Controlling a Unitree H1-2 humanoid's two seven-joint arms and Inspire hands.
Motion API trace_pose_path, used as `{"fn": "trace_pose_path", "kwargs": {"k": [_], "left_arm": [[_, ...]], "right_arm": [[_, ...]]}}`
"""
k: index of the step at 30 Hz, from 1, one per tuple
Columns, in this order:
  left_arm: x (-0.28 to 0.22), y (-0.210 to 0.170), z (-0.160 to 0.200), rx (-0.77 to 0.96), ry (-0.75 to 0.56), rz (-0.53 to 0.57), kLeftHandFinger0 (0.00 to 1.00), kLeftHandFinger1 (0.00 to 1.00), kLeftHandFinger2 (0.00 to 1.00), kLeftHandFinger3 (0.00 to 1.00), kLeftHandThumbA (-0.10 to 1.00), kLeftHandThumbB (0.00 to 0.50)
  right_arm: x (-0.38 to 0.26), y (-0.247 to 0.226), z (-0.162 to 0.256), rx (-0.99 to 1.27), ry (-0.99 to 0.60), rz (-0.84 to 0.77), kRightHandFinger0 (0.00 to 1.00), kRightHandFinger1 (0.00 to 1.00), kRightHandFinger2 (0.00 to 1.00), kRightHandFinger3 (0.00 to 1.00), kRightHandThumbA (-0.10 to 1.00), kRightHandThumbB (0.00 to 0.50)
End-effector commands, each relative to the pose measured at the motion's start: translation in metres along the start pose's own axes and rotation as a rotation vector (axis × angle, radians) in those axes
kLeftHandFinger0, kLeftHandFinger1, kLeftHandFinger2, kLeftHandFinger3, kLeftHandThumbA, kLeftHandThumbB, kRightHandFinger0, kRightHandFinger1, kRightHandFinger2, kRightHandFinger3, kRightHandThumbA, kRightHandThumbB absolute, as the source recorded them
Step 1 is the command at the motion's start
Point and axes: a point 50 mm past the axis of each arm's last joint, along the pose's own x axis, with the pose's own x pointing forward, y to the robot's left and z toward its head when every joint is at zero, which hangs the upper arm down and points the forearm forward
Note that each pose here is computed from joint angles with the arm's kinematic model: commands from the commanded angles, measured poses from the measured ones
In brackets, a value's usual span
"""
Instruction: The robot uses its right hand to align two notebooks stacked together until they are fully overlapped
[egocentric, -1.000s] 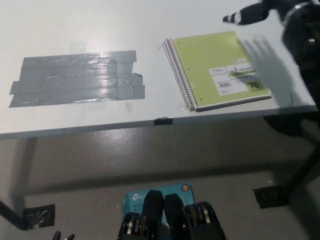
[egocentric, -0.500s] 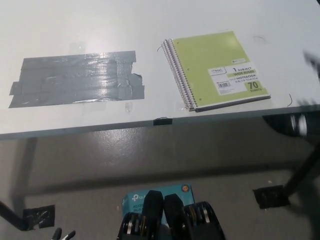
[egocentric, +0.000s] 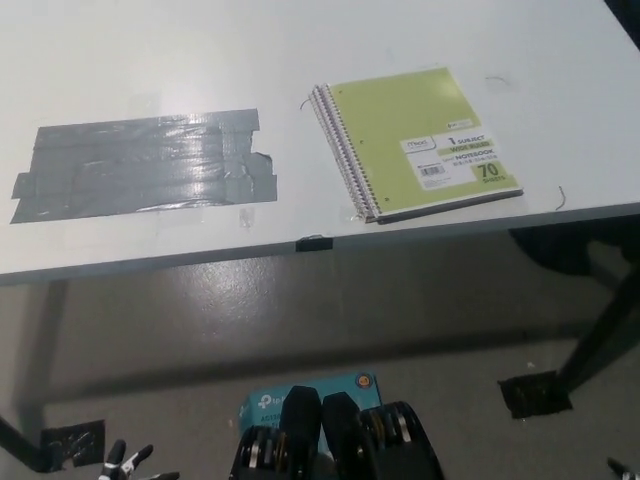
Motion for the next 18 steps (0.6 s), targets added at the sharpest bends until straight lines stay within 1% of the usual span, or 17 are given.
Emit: {"fn": "trace_pose_path", "kwargs": {"k": [1, 2, 3, 5, 6, 7, 8, 9, 10, 11, 12, 13, 14, 15, 16, 17, 18], "left_arm": [[0.0047, 0.0049, 0.0158, 0.051, -0.026, 0.022, 0.49, 0.60, 0.75, 1.00, 1.00, 0.500], [0.0051, 0.0055, 0.0175, 0.050, -0.022, 0.013, 0.54, 0.63, 0.78, 1.00, 1.00, 0.500], [0.0055, 0.0053, 0.0183, 0.065, -0.021, 0.016, 0.58, 0.63, 0.77, 1.00, 1.00, 0.500], [0.0055, 0.0045, 0.0177, 0.092, -0.020, 0.010, 0.58, 0.63, 0.79, 1.00, 1.00, 0.500], [0.0061, 0.0053, 0.0184, 0.093, -0.010, 0.003, 0.64, 0.68, 0.84, 1.00, 1.00, 0.478], [0.0081, 0.0068, 0.0219, 0.111, -0.003, 0.003, 0.71, 0.74, 0.93, 1.00, 1.00, 0.417], [0.0083, 0.0075, 0.0226, 0.110, 0.001, -0.003, 0.79, 0.82, 1.00, 1.00, 1.00, 0.403], [0.0104, 0.0077, 0.0249, 0.108, -0.003, 0.000, 0.83, 0.87, 1.00, 1.00, 1.00, 0.376], [0.0105, 0.0078, 0.0251, 0.108, -0.003, 0.001, 0.83, 0.87, 1.00, 1.00, 1.00, 0.376], [0.0121, 0.0075, 0.0257, 0.094, -0.001, 0.000, 0.86, 0.91, 1.00, 1.00, 1.00, 0.351], [0.0124, 0.0071, 0.0253, 0.098, -0.001, 0.001, 0.86, 0.92, 1.00, 1.00, 1.00, 0.423], [0.0119, 0.0064, 0.0246, 0.110, -0.003, -0.002, 0.85, 0.92, 1.00, 1.00, 1.00, 0.441], [0.0115, 0.0067, 0.0229, 0.110, 0.004, -0.002, 0.85, 0.92, 1.00, 1.00, 1.00, 0.457], [0.0112, 0.0071, 0.0213, 0.113, 0.008, -0.005, 0.87, 0.93, 1.00, 1.00, 1.00, 0.457], [0.0107, 0.0074, 0.0203, 0.115, 0.008, -0.003, 0.87, 0.92, 1.00, 1.00, 1.00, 0.451], [0.0108, 0.0074, 0.0202, 0.108, 0.004, -0.009, 0.85, 0.92, 1.00, 1.00, 1.00, 0.464], [0.0108, 0.0074, 0.0202, 0.108, 0.004, -0.009, 0.85, 0.92, 1.00, 1.00, 1.00, 0.464]], "right_arm": [[0.0049, -0.0282, 0.0161, -0.009, -0.129, -0.131, 1.00, 1.00, 1.00, 1.00, 1.00, 0.100], [0.0034, -0.0299, 0.0176, 0.012, -0.138, -0.143, 1.00, 1.00, 1.00, 1.00, 0.85, 0.066], [0.0024, -0.0306, 0.0169, 0.009, -0.140, -0.148, 1.00, 1.00, 1.00, 1.00, 0.75, 0.045], [-0.0012, -0.0314, 0.0157, -0.013, -0.142, -0.151, 1.00, 1.00, 1.00, 1.00, 0.65, 0.035], [0.0002, -0.0313, 0.0135, -0.018, -0.147, -0.152, 1.00, 1.00, 1.00, 1.00, 0.59, 0.042], [0.0033, -0.0305, 0.0167, 0.007, -0.149, -0.156, 1.00, 1.00, 1.00, 1.00, 0.50, 0.054], [0.0040, -0.0300, 0.0180, 0.012, -0.144, -0.149, 1.00, 1.00, 1.00, 1.00, 0.50, 0.062], [0.0067, -0.0312, 0.0200, 0.022, -0.153, -0.158, 1.00, 1.00, 1.00, 1.00, 0.49, 0.071], [0.0071, -0.0310, 0.0199, 0.027, -0.156, -0.160, 1.00, 1.00, 1.00, 1.00, 0.48, 0.072], [0.0077, -0.0316, 0.0210, 0.056, -0.149, -0.159, 1.00, 1.00, 1.00, 1.00, 0.51, 0.090], [0.0077, -0.0316, 0.0223, 0.096, -0.152, -0.170, 1.00, 1.00, 1.00, 1.00, 0.54, 0.116], [0.0073, -0.0322, 0.0218, 0.098, -0.152, -0.167, 1.00, 1.00, 1.00, 1.00, 0.55, 0.118], [0.0069, -0.0324, 0.0217, 0.100, -0.148, -0.165, 1.00, 1.00, 1.00, 1.00, 0.58, 0.126], [0.0068, -0.0325, 0.0213, 0.123, -0.141, -0.158, 1.00, 1.00, 1.00, 1.00, 0.58, 0.128], [0.0056, -0.0325, 0.0214, 0.133, -0.139, -0.156, 1.00, 1.00, 1.00, 1.00, 0.58, 0.124], [0.0056, -0.0326, 0.0214, 0.133, -0.134, -0.155, 1.00, 1.00, 1.00, 1.00, 0.59, 0.123], [0.0056, -0.0326, 0.0214, 0.133, -0.134, -0.155, 1.00, 1.00, 1.00, 1.00, 0.59, 0.123]]}}
